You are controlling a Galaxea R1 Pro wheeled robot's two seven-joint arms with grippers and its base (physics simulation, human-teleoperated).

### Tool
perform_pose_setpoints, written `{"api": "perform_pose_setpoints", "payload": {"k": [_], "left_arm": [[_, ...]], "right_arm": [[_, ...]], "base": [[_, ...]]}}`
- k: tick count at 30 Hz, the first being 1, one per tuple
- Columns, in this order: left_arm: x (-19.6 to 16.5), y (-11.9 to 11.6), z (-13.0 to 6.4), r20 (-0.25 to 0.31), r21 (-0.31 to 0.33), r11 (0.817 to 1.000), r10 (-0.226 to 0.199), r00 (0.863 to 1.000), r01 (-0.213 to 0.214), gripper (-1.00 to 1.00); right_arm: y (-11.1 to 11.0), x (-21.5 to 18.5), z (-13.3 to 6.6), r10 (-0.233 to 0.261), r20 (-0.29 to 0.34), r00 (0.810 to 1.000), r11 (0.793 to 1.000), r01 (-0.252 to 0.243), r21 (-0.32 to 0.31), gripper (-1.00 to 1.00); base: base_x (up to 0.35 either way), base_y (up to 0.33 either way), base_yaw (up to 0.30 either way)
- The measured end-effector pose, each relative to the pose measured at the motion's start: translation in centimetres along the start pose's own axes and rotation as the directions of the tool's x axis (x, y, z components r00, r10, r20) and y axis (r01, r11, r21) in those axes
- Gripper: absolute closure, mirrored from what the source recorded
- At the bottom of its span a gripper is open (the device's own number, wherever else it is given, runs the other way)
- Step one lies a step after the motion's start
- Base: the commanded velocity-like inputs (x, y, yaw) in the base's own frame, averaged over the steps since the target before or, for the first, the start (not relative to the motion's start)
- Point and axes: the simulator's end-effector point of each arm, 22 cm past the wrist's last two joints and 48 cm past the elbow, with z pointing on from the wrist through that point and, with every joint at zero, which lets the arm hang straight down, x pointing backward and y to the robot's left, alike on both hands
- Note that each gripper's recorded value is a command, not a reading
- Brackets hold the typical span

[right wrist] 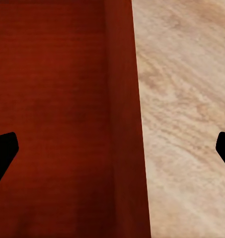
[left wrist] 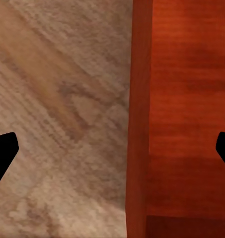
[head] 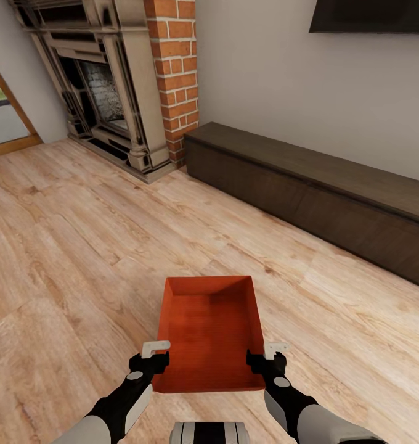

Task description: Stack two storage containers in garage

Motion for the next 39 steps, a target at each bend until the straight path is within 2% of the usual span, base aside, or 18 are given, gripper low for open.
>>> {"api": "perform_pose_setpoints", "payload": {"k": [26, 27, 28, 31, 33, 39], "left_arm": [[0.2, 0.0, 0.1, -0.005, 0.0, 1.0, 0.002, 1.0, -0.002, -1.0], [0.2, 0.0, 0.1, -0.005, 0.0, 1.0, 0.002, 1.0, -0.002, -1.0], [0.3, 0.0, 0.1, -0.006, 0.0, 1.0, 0.002, 1.0, -0.002, 1.0], [0.9, 0.2, 0.1, -0.02, -0.004, 1.0, 0.002, 1.0, -0.002, 1.0], [1.0, 0.0, 0.1, -0.024, 0.001, 1.0, -0.001, 1.0, 0.001, 1.0], [0.3, -0.5, 0.1, -0.009, 0.023, 1.0, -0.015, 1.0, 0.015, 1.0]], "right_arm": [[0.0, 0.2, 0.1, 0.001, -0.003, 1.0, 1.0, -0.001, 0.0, -1.0], [0.0, 0.2, 0.1, 0.001, -0.003, 1.0, 1.0, -0.001, 0.0, 1.0], [0.0, 0.2, 0.1, 0.0, -0.003, 1.0, 1.0, 0.0, 0.0, 1.0], [0.0, 0.2, 0.1, 0.001, -0.003, 1.0, 1.0, -0.001, 0.0, 1.0], [0.4, 0.2, 0.0, -0.025, -0.002, 1.0, 1.0, 0.025, -0.013, 1.0], [0.4, 0.2, 0.0, -0.03, -0.002, 1.0, 0.999, 0.03, -0.017, 1.0]], "base": [[0.0, 0.0, 0.0], [0.0, 0.0, 0.0], [0.0, 0.0, 0.0], [0.0, 0.0, 0.0], [0.0, 0.0, 0.0], [0.0, 0.0, 0.0]]}}
